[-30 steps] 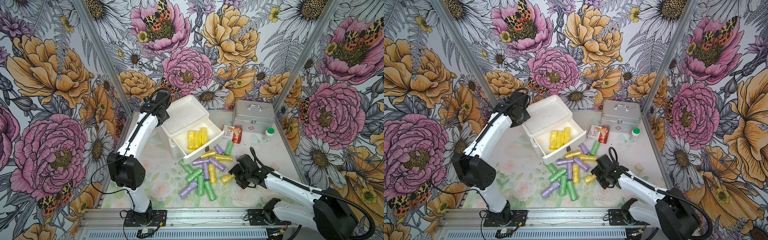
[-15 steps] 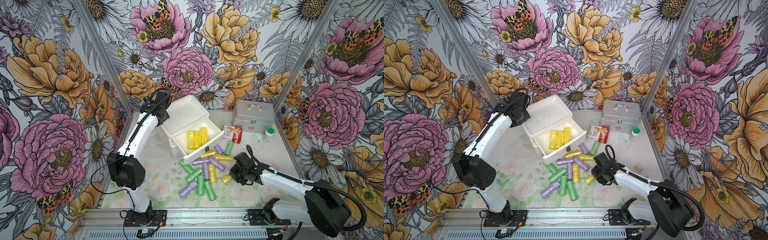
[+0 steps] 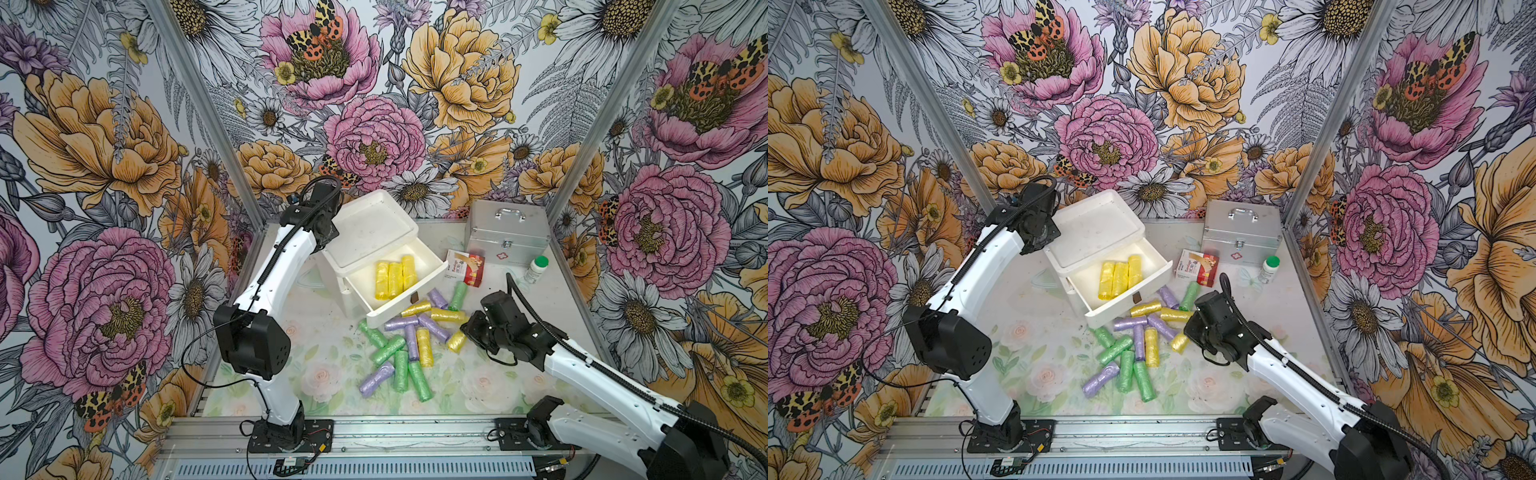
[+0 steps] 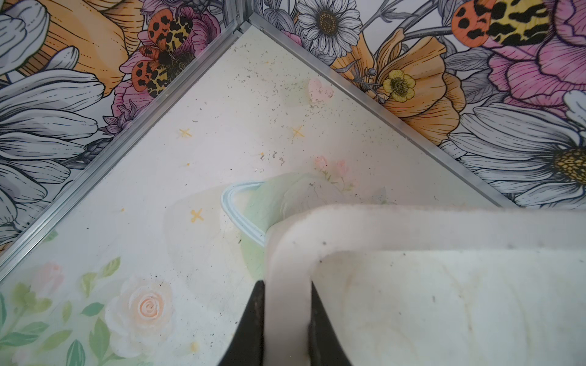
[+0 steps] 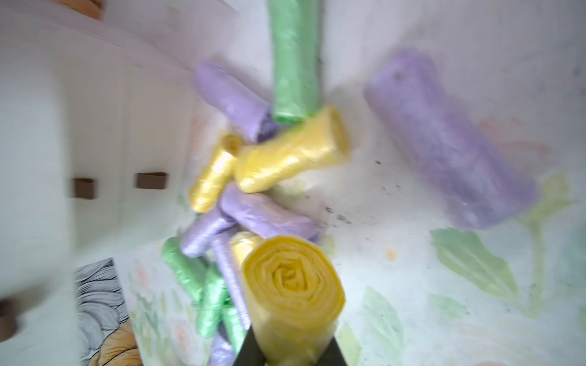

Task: Sort the rolls of trash bags by color and place them into the drawer
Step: Pick up the roll of trash bags from the center of the board, then place the roll of trash bags in the drawer.

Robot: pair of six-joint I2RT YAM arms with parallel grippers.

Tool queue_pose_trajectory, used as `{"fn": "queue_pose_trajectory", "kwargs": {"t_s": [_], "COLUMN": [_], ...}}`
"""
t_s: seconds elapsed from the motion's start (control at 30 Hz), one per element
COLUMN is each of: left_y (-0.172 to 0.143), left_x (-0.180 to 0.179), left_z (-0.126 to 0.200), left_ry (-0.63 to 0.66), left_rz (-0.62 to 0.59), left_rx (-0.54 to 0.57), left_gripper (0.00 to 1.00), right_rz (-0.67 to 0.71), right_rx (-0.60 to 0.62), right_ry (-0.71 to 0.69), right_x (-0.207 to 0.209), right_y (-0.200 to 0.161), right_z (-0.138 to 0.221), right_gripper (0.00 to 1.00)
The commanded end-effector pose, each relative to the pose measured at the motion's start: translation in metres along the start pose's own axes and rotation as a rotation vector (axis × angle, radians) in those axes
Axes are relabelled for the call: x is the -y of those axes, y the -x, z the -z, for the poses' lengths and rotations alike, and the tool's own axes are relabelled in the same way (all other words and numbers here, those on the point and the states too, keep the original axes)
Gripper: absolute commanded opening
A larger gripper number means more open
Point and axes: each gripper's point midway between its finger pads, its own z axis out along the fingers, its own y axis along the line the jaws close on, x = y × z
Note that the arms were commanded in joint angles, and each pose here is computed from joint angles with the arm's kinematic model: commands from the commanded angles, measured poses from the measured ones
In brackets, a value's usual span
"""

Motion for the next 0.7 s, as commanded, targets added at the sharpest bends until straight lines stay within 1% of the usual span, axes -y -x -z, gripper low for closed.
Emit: {"fn": "queue_pose_trajectory", "kwargs": {"t_s": [0.0,0.13,0.23,0.37,0.43,0.5,0.67], "left_y": [-0.06,-0.06,-0.059,-0.059,-0.059,-0.06,-0.062], "left_x": [0.022,0.023,0.022,0.022,0.023,0.023,0.023], "left_z": [-0.044,-0.042,-0.04,-0.041,-0.041,-0.041,-0.043], "left_ry": [-0.055,-0.06,-0.064,-0.063,-0.063,-0.063,-0.059], "left_rz": [0.051,0.054,0.057,0.06,0.062,0.061,0.058], "left_rx": [-0.256,-0.258,-0.258,-0.258,-0.258,-0.259,-0.263], "left_gripper": [0.0,0.0,0.0,0.0,0.0,0.0,0.0], "right_rz": [0.171,0.307,0.396,0.487,0.531,0.561,0.586], "right_rx": [0.056,-0.017,-0.022,-0.058,-0.087,-0.12,-0.169], "right_ry": [0.12,0.259,0.345,0.431,0.443,0.437,0.397], "right_x": [-0.058,-0.139,-0.191,-0.243,-0.258,-0.267,-0.274], "right_y": [0.023,0.032,0.037,0.039,0.036,0.032,0.023], "right_z": [0.038,0.063,0.076,0.075,0.067,0.051,0.011], "right_gripper": [0.06,0.07,0.07,0.08,0.08,0.08,0.08]}}
